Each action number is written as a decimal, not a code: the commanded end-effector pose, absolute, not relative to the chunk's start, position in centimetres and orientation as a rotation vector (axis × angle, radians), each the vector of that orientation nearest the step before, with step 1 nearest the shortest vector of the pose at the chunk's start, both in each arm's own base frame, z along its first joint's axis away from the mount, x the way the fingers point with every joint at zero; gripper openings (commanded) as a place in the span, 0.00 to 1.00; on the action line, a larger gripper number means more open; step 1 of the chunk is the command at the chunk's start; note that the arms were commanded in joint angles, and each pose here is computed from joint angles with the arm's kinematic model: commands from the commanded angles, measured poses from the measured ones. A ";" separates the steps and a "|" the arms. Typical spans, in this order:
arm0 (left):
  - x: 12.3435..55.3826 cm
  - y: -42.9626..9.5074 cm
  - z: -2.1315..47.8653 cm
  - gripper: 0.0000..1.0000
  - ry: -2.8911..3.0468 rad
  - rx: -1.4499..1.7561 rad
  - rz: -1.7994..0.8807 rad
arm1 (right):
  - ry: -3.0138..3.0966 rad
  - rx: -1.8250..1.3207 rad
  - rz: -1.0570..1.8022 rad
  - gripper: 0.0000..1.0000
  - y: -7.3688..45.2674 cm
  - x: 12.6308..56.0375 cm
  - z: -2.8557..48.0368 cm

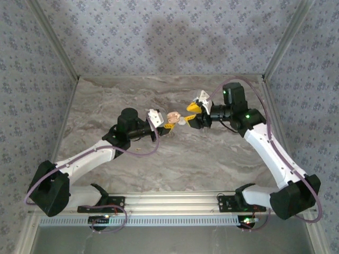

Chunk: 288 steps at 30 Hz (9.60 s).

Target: Insert wireless bluetooth earbuds into charging case

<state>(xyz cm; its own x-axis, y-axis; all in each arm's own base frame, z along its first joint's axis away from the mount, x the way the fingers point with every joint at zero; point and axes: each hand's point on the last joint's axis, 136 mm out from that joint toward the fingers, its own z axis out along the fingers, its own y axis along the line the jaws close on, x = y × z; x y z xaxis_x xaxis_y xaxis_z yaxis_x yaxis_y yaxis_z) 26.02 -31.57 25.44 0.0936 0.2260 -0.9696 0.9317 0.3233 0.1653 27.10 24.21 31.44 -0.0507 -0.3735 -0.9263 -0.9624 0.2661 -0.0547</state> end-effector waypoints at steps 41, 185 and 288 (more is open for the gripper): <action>26.2 -31.3 29.3 0.18 1.311 1.076 -0.737 | 1.524 -1.512 0.801 0.28 26.5 26.2 28.9; 36.1 -6.3 23.0 0.16 1.893 -0.088 -0.474 | 2.210 -1.464 0.775 0.52 47.6 27.0 10.0; 36.1 -8.1 22.8 0.17 1.888 -0.034 -0.580 | 2.998 -0.975 0.018 0.50 28.0 22.5 9.0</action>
